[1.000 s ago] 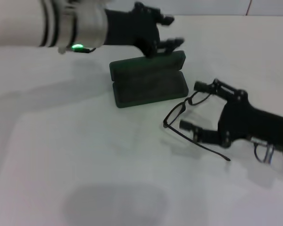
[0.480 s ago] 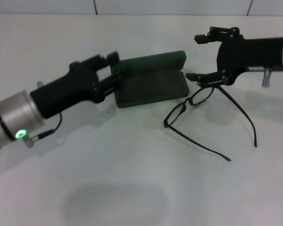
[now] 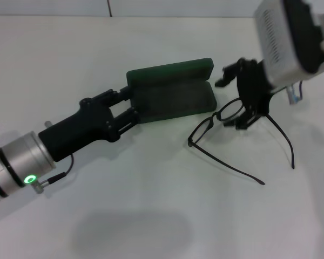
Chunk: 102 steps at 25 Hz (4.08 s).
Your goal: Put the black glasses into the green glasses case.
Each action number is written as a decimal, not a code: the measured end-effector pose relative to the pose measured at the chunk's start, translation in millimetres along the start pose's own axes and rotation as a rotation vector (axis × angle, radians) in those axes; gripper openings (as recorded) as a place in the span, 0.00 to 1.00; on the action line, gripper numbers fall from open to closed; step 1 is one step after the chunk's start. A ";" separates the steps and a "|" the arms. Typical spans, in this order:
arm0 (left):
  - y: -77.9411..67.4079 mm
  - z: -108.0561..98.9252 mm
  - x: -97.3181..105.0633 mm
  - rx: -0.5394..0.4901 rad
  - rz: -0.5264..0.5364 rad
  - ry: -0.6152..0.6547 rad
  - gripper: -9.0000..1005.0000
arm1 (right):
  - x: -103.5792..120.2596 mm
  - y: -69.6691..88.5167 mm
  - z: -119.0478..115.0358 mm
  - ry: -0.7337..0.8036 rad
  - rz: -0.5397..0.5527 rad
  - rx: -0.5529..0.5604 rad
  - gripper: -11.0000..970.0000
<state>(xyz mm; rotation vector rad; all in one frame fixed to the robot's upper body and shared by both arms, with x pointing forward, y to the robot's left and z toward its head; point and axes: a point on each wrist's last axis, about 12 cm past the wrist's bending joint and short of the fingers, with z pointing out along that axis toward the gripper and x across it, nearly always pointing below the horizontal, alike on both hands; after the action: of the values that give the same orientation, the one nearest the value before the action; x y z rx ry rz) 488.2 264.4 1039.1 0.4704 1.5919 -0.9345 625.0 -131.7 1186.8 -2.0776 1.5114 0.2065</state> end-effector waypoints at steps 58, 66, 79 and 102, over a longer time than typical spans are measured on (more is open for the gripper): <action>1.3 21.5 -1.6 0.040 0.004 0.017 0.52 | -23.3 15.2 69.4 0.229 -0.270 0.004 0.28; 0.9 21.4 -1.1 0.040 0.003 0.018 0.52 | -20.9 15.7 70.0 0.226 -0.250 0.001 0.27; -0.2 20.6 -0.8 0.049 0.003 0.019 0.52 | -11.0 12.6 36.1 0.116 -0.097 0.057 0.16; -26.0 46.0 -50.7 0.524 -0.087 -0.013 0.52 | 72.6 73.7 13.5 -0.602 0.647 0.336 0.13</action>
<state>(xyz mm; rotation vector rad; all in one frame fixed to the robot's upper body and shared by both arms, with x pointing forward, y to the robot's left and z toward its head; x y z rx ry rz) 510.4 222.7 1095.0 0.7572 1.3538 -1.4264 585.9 -200.4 1118.8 -1.0743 1.6220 0.6943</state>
